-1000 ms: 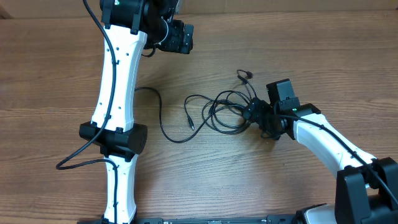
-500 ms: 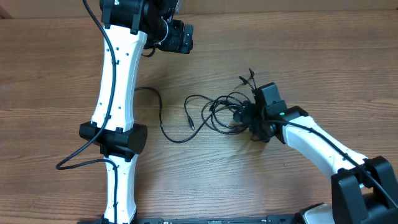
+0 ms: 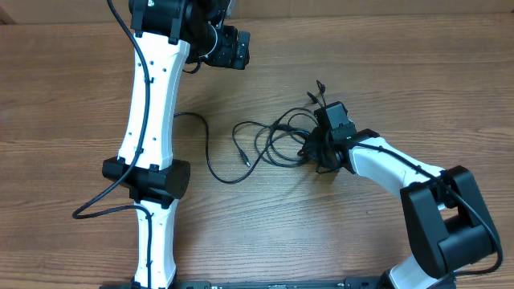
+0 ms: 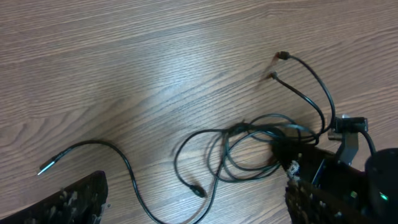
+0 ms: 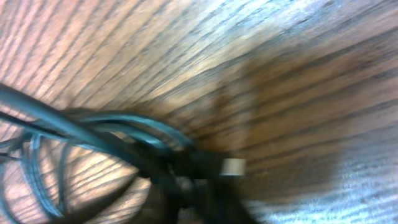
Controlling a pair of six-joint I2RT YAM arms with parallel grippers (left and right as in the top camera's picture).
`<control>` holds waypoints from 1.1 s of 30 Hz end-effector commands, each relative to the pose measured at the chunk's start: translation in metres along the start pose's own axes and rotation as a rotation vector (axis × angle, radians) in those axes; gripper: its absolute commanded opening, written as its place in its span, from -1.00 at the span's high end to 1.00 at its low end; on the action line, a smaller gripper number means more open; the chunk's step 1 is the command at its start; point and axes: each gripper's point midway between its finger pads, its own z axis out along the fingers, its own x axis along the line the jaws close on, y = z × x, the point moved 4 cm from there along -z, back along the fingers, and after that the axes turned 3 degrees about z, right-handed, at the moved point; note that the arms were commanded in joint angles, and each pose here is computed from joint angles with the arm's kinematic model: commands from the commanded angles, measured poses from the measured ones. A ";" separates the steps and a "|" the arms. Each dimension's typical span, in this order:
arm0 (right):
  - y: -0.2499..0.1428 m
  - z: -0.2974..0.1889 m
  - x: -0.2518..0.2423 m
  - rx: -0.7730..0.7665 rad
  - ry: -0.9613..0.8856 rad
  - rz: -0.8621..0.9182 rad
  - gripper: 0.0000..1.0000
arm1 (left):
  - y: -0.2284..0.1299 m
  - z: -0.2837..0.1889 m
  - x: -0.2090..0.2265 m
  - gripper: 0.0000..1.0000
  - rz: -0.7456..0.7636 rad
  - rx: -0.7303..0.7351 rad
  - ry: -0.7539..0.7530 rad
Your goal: Untangle cables
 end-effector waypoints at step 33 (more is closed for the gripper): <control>0.087 -0.338 0.076 -0.495 0.057 -0.357 0.92 | -0.012 -0.035 -0.122 -0.97 0.595 -0.162 -0.760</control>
